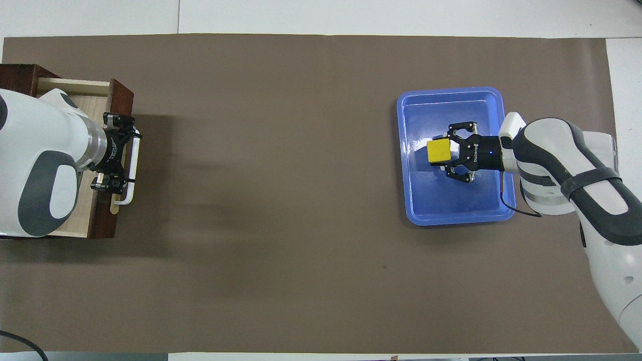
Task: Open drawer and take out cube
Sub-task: 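Lower the cube into the tray and open the right gripper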
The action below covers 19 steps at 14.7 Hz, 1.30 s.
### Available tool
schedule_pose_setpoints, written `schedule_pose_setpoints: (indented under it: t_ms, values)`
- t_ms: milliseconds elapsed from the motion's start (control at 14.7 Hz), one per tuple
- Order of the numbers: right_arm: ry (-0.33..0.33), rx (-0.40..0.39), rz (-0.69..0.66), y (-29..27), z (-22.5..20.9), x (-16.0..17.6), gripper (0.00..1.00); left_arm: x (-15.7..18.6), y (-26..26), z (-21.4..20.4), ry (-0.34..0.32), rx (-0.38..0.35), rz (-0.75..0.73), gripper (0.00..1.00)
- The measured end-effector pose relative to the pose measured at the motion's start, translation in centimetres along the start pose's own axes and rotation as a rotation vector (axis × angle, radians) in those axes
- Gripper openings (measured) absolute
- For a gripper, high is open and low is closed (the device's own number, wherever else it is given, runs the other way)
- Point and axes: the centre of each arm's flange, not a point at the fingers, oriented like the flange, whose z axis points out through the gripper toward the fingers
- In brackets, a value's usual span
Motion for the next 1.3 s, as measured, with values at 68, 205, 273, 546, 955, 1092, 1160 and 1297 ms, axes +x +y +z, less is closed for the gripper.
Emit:
schedule_pose_setpoints:
  t_ms: [68,205,273,546,955,1092,1160,1297]
  values:
    - [0.002,0.001,-0.001,0.0,0.0,0.1,0.73,-1.7,0.5,-0.8,0.006,-0.005,0.029,1.00]
    - [0.004,0.001,-0.002,0.1,0.0,0.1,0.93,-3.9,0.9,-1.1,0.008,-0.005,0.059,1.00]
    - [0.004,0.001,-0.003,0.1,0.0,0.2,1.00,-4.1,0.9,-0.9,0.008,-0.002,0.063,1.00]
    - [0.017,0.005,-0.007,0.3,0.0,0.5,1.00,-2.6,0.8,-0.2,0.014,0.012,0.040,1.00]
    - [0.011,-0.011,0.052,1.9,-1.6,4.1,1.00,5.2,0.1,0.0,0.018,0.003,-0.042,1.00]
    - [-0.022,-0.006,0.084,2.5,-3.2,7.0,1.00,5.4,0.0,0.0,0.016,0.002,-0.043,1.00]
    - [-0.043,0.002,0.105,2.7,-4.1,8.7,1.00,5.4,0.0,0.0,0.016,0.002,-0.038,1.00]
    - [-0.080,0.034,0.175,2.6,-5.8,12.2,1.00,6.2,-0.1,0.0,0.033,0.002,-0.027,1.00]
